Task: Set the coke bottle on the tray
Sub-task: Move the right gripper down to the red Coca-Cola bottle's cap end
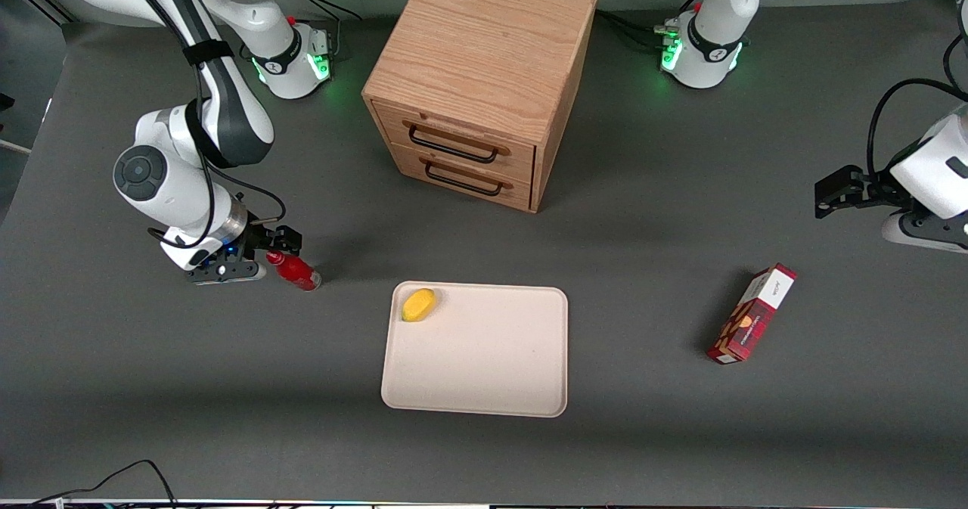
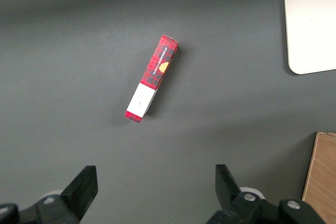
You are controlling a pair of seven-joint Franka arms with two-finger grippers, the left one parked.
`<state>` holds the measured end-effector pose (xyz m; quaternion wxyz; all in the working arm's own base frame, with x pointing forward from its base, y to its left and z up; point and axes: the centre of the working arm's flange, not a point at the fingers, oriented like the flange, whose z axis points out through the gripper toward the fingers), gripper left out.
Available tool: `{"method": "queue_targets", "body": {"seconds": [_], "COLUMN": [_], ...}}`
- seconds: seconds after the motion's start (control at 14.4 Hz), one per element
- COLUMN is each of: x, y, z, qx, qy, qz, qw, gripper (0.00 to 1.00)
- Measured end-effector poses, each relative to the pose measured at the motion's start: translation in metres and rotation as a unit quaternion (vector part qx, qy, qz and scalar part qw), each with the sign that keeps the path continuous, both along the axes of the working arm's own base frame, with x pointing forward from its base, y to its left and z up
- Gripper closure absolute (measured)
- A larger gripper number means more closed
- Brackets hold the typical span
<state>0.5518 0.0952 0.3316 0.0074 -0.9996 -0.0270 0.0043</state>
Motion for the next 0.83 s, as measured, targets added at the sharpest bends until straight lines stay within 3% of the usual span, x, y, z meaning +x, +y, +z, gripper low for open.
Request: {"method": "queue_targets", "body": {"seconds": [0.35,0.48,0.62,0.69,0.83], "x": [-0.0011,-0.0012,-0.0012,-0.0011,-0.0012], "y": [-0.0004,-0.0005,-0.0005,-0.0008,-0.0008], "z": [-0.0016,-0.0018,-0.0018,-0.0015,-0.0015], "qx": [0.000,0.000,0.000,-0.001,-0.001], "qy": [0.000,0.000,0.000,0.000,0.000], "qz": [0.001,0.001,0.001,0.001,0.002], "qw": [1.0000,1.0000,1.0000,1.0000,1.0000], "gripper": [0.22,0.39,0.63,0.69,0.69]}}
